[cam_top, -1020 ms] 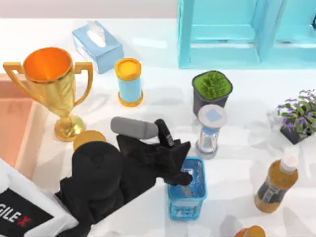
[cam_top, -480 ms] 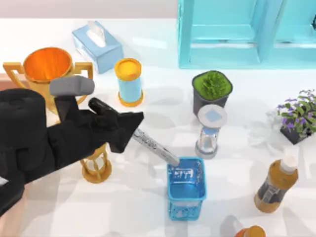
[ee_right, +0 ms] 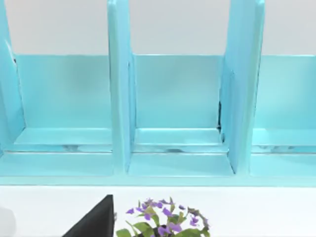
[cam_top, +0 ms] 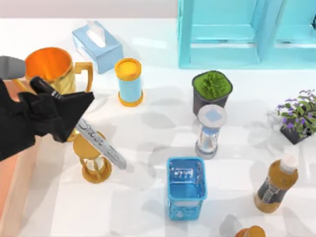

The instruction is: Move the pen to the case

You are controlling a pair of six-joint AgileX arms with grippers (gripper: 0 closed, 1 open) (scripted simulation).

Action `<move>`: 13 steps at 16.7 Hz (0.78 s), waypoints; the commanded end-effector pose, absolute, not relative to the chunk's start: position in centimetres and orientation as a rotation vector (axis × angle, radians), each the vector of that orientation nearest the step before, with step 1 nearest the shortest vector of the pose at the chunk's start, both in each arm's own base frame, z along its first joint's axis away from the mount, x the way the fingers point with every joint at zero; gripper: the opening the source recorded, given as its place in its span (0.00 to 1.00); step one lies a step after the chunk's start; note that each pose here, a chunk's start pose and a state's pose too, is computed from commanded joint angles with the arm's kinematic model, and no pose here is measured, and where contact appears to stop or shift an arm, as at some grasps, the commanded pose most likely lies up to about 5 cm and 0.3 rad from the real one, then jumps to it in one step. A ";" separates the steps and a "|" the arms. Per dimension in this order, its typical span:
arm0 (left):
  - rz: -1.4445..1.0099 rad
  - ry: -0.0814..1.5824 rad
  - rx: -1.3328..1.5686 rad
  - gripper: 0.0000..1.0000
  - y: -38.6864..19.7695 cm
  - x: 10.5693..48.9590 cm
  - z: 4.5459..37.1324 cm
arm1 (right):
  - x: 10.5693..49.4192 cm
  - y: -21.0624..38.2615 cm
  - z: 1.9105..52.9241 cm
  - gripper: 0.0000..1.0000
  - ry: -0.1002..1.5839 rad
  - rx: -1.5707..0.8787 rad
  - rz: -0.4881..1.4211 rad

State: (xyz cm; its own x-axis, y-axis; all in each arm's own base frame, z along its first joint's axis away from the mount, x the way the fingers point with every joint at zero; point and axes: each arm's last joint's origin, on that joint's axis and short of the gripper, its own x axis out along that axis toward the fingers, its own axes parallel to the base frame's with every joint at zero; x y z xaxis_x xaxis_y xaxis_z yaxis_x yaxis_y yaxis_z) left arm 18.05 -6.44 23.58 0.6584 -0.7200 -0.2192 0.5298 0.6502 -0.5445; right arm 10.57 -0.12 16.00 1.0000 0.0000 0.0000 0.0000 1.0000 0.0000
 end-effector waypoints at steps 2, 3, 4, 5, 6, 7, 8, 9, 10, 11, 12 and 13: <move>-0.737 0.442 -0.463 0.00 -6.4 18.0 23.7 | 10.6 -0.1 16.0 1.00 0.000 0.000 0.000; -0.737 0.442 -0.463 0.00 -6.4 18.0 23.7 | 10.6 -0.1 16.0 1.00 0.000 0.000 0.000; -0.737 0.442 -0.463 0.00 -6.4 18.0 23.7 | 10.6 -0.1 16.0 1.00 0.000 0.000 0.000; -0.738 0.446 -0.462 0.00 -6.5 18.0 23.5 | 10.6 -0.1 16.0 1.00 0.000 0.000 0.000; -0.738 0.446 -0.462 0.00 -6.5 18.0 23.5 | 10.6 -0.1 16.0 1.00 0.000 0.000 0.000; -0.738 0.452 -0.456 0.00 -6.4 18.2 23.6 | 10.6 -0.1 16.0 1.00 0.000 0.000 0.000; -0.736 0.464 -0.443 0.00 -6.3 18.5 23.7 | 10.6 -0.1 16.0 1.00 0.000 0.000 0.000; -0.734 0.479 -0.424 0.00 -6.1 19.0 23.9 | 10.6 -0.1 16.0 1.00 0.000 0.000 0.000; -0.732 0.496 -0.399 0.00 -5.8 19.5 24.1 | 10.6 -0.1 16.0 1.00 0.000 0.000 0.000; -0.732 0.514 -0.369 0.00 -5.4 20.2 24.5 | 10.6 -0.1 16.0 1.00 0.000 0.000 0.000; -0.733 0.529 -0.334 0.00 -4.9 20.9 24.9 | 10.6 -0.1 16.0 1.00 0.000 0.000 0.000; -0.738 0.541 -0.295 0.00 -4.3 21.8 25.4 | 10.6 -0.1 16.0 1.00 0.000 0.000 0.000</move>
State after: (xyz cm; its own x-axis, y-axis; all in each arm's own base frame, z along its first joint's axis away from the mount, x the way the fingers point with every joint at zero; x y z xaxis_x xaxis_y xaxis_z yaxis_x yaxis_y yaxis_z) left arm 21.77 -4.26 25.44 0.6128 -0.7029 -0.3610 0.5554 0.7081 -0.4360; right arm 10.57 -0.12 16.00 1.0000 0.0000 0.0000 0.0000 1.0000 0.0000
